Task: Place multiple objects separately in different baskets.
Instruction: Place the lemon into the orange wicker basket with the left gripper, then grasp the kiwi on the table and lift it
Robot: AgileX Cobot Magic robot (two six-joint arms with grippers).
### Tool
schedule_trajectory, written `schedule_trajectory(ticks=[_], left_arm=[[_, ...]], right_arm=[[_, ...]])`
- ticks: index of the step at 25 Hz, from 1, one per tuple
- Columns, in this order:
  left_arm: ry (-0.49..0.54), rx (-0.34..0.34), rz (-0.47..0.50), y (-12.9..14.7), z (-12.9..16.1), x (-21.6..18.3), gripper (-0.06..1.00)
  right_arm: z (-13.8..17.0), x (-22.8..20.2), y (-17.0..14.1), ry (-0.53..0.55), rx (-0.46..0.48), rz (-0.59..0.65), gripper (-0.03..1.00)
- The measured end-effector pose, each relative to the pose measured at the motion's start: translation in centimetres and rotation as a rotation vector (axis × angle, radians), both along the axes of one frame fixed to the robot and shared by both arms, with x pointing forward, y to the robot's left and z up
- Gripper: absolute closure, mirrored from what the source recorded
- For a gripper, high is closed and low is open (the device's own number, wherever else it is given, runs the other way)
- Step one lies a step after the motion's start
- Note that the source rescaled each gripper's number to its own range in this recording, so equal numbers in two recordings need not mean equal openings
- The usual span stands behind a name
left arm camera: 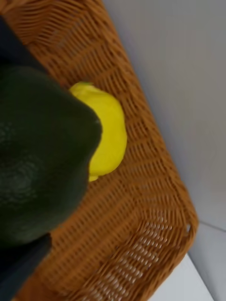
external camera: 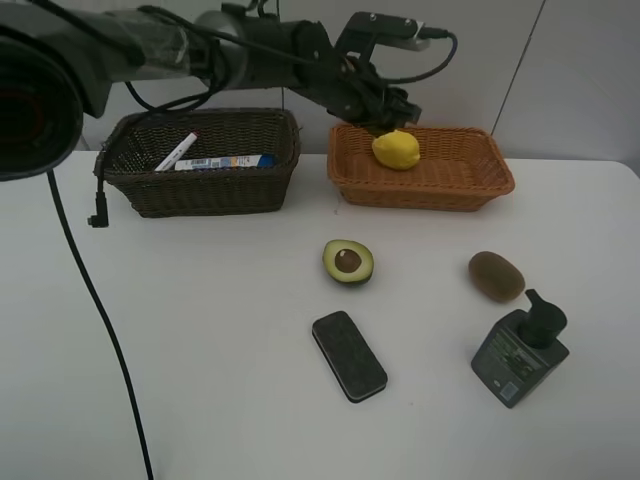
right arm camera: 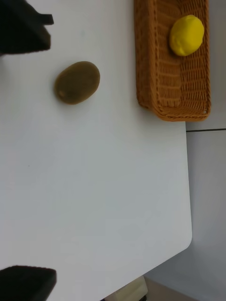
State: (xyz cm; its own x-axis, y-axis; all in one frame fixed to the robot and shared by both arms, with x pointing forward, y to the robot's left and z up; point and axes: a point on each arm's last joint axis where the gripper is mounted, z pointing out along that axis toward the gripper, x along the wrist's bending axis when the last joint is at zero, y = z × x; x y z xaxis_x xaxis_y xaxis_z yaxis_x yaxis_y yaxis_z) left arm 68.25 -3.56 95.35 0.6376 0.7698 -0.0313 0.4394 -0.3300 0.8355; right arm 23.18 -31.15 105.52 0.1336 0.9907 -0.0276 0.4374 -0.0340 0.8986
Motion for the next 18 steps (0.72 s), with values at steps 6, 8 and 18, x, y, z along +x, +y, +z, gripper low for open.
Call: schedule_trajectory(ticks=[6,8,18], left_arm=[[-0.035,0.018,-0.01,-0.2,-1.5,0.4,-0.04],[-0.039,0.017,-0.015,-0.1,-0.6,0.3,-0.05],[0.277,0.199,-0.063,5.0,12.1,-5.7,-0.05]], right_arm=[[0.0,0.0,0.0,0.0,0.0,0.0,-0.01],[0.0,0.0,0.0,0.0,0.0,0.0,-0.01],[0.0,0.0,0.0,0.0,0.0,0.0,-0.01]])
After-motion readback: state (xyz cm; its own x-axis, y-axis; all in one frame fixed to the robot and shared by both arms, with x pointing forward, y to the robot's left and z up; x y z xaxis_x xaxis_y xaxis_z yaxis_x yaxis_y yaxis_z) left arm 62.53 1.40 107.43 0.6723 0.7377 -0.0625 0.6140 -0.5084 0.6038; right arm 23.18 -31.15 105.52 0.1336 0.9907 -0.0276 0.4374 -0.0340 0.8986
